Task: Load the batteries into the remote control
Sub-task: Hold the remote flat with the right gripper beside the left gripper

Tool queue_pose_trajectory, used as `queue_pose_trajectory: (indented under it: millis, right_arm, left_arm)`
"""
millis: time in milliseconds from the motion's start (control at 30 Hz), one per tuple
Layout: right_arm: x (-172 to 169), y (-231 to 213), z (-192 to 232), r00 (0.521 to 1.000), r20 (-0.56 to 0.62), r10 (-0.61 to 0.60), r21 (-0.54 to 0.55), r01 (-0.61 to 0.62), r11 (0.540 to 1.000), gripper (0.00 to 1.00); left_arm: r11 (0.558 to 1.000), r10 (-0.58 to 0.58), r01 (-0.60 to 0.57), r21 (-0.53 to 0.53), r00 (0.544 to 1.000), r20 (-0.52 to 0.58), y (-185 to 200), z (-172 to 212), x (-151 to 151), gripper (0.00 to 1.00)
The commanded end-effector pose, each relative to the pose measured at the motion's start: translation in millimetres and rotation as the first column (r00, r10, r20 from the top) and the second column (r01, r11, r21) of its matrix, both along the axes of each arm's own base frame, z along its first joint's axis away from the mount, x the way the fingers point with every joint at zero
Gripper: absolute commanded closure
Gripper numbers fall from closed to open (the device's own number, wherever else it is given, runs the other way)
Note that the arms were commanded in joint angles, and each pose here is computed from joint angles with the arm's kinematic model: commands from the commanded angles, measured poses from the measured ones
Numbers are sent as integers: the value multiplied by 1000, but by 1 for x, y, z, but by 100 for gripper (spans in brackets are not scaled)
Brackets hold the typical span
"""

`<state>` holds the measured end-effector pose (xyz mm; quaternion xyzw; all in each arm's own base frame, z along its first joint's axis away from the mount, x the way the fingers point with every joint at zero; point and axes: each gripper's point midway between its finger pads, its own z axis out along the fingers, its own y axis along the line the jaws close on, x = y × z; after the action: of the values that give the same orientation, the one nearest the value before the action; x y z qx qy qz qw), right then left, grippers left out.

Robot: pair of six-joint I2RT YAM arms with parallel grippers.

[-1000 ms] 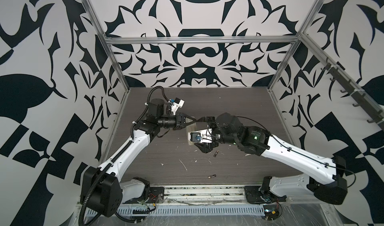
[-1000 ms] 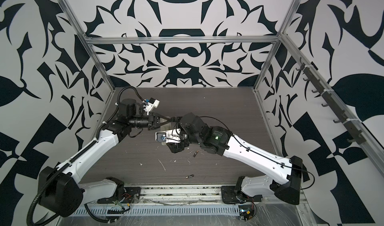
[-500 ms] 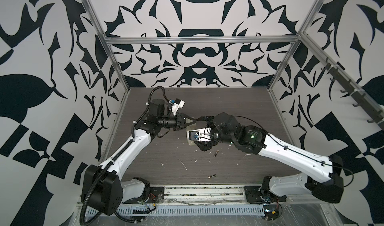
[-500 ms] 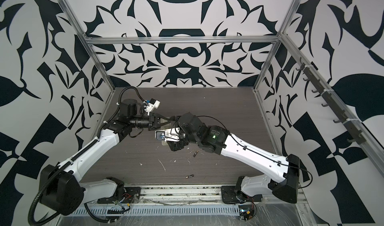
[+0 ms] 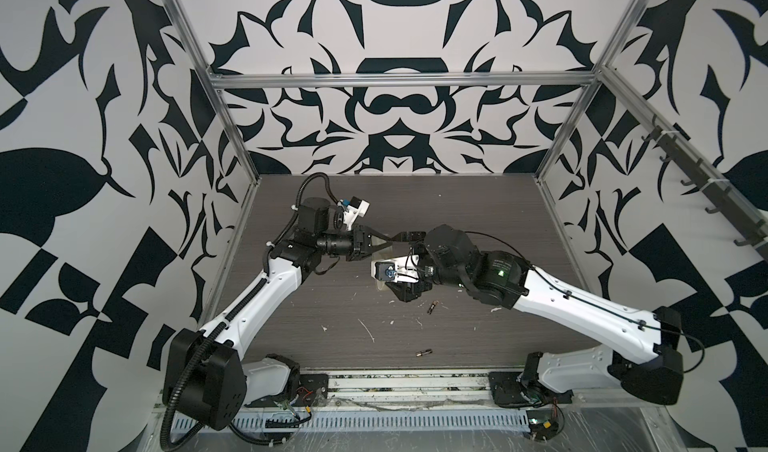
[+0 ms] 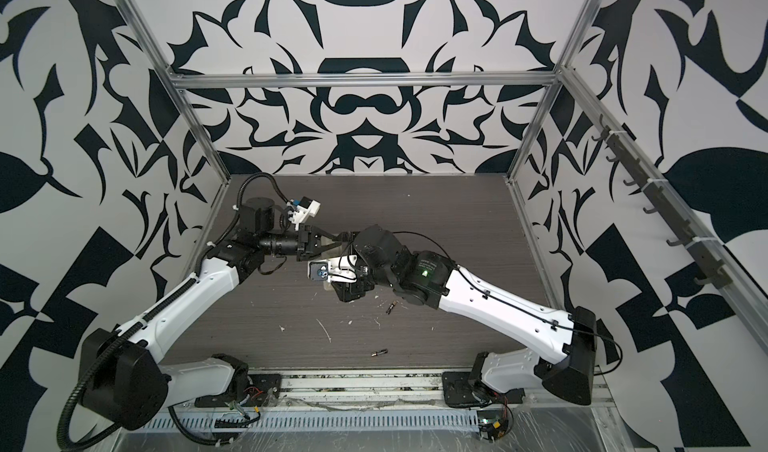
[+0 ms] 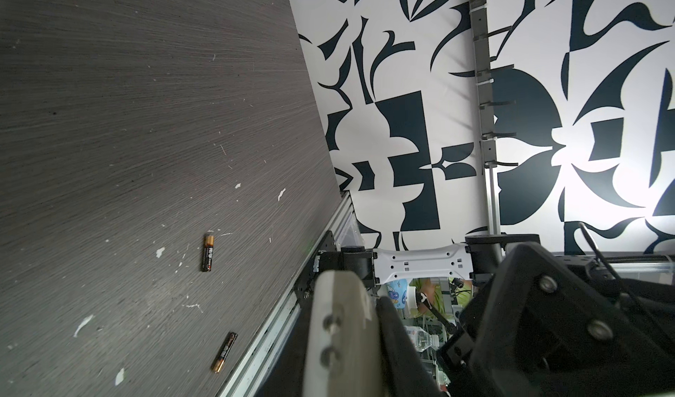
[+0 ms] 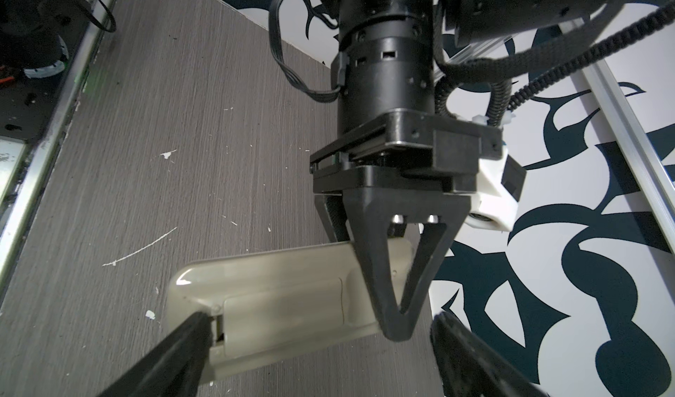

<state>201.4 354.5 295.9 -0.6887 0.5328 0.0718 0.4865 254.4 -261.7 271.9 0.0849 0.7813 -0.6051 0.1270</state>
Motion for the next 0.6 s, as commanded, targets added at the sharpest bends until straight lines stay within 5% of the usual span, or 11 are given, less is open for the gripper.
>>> queue_pose_trajectory:
  millis: [0, 567]
  right_arm:
    - [-1, 5, 19, 1000, 25, 9, 59, -11, 998, 2]
    - [11, 6, -2, 998, 63, -18, -15, 19, 1000, 3]
  left_arm:
    - [1000, -15, 15, -21, 1000, -3, -1, 3, -1, 100]
    - [999, -27, 27, -28, 1000, -2, -1, 5, -5, 100]
